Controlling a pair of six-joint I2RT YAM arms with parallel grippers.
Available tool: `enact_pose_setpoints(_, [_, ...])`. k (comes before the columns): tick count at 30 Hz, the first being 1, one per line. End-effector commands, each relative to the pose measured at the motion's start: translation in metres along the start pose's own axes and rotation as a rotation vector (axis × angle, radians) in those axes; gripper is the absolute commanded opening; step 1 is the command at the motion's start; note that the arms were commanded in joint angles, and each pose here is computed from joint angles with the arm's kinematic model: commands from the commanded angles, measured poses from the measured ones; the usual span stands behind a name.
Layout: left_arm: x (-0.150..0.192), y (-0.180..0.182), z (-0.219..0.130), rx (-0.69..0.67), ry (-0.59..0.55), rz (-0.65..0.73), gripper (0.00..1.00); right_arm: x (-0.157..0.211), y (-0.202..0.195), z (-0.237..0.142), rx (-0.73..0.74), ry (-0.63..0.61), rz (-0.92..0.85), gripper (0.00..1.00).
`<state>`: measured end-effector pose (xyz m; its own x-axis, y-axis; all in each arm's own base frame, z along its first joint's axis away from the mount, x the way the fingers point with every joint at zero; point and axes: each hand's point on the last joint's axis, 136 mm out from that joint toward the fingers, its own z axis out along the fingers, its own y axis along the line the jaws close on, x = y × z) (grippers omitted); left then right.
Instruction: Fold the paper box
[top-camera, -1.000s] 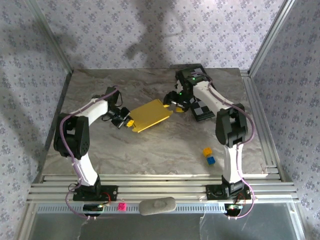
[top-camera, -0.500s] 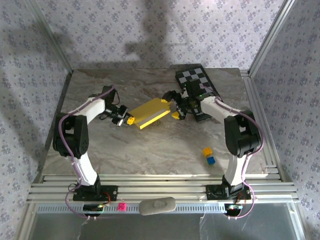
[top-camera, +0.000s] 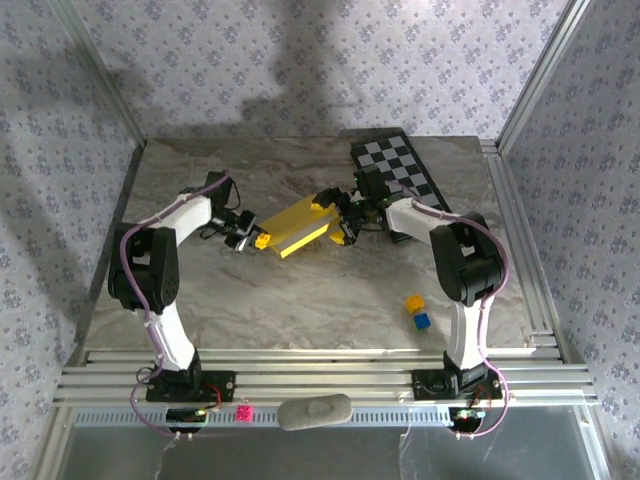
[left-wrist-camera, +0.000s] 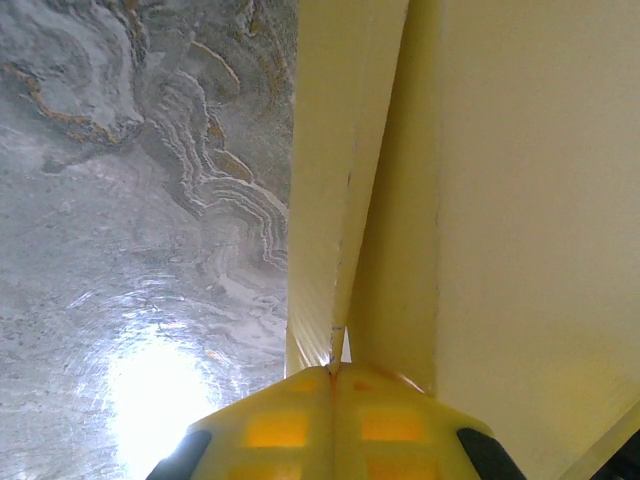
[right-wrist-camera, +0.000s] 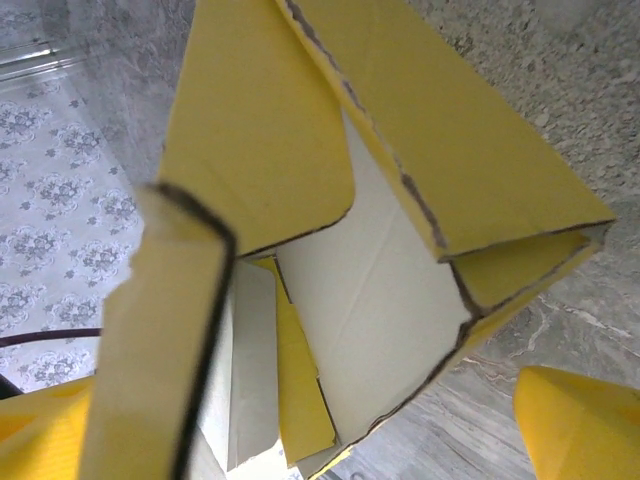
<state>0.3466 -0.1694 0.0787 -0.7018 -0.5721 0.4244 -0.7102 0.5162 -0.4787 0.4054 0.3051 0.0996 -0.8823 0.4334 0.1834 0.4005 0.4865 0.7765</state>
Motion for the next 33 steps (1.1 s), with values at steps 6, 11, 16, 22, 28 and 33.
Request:
enact_pose_setpoints(6, [0.000, -0.010, -0.004, 0.031, 0.019, -0.007, 0.00, -0.010, -0.005, 0.014, 0.011, -0.041, 0.005, 0.81])
enact_pose_setpoints(11, [0.001, -0.011, -0.004, 0.039, 0.024, -0.010, 0.00, -0.021, 0.008, 0.011, -0.004, -0.107, 0.006, 0.70])
enact_pose_setpoints(16, [0.002, -0.014, -0.007, 0.052, 0.032, -0.011, 0.00, -0.023, 0.011, 0.010, 0.005, -0.144, 0.021, 0.55])
enact_pose_setpoints(22, [0.006, -0.021, -0.016, 0.079, 0.046, -0.010, 0.17, -0.025, 0.009, 0.004, 0.040, -0.182, 0.030, 0.43])
enact_pose_setpoints(28, [0.012, -0.034, -0.033, 0.111, 0.021, 0.017, 0.38, -0.026, 0.012, -0.005, 0.069, -0.210, 0.037, 0.39])
enact_pose_setpoints(33, [0.011, -0.043, -0.064, 0.080, -0.115, 0.142, 0.46, -0.025, 0.015, -0.024, 0.137, -0.241, 0.080, 0.37])
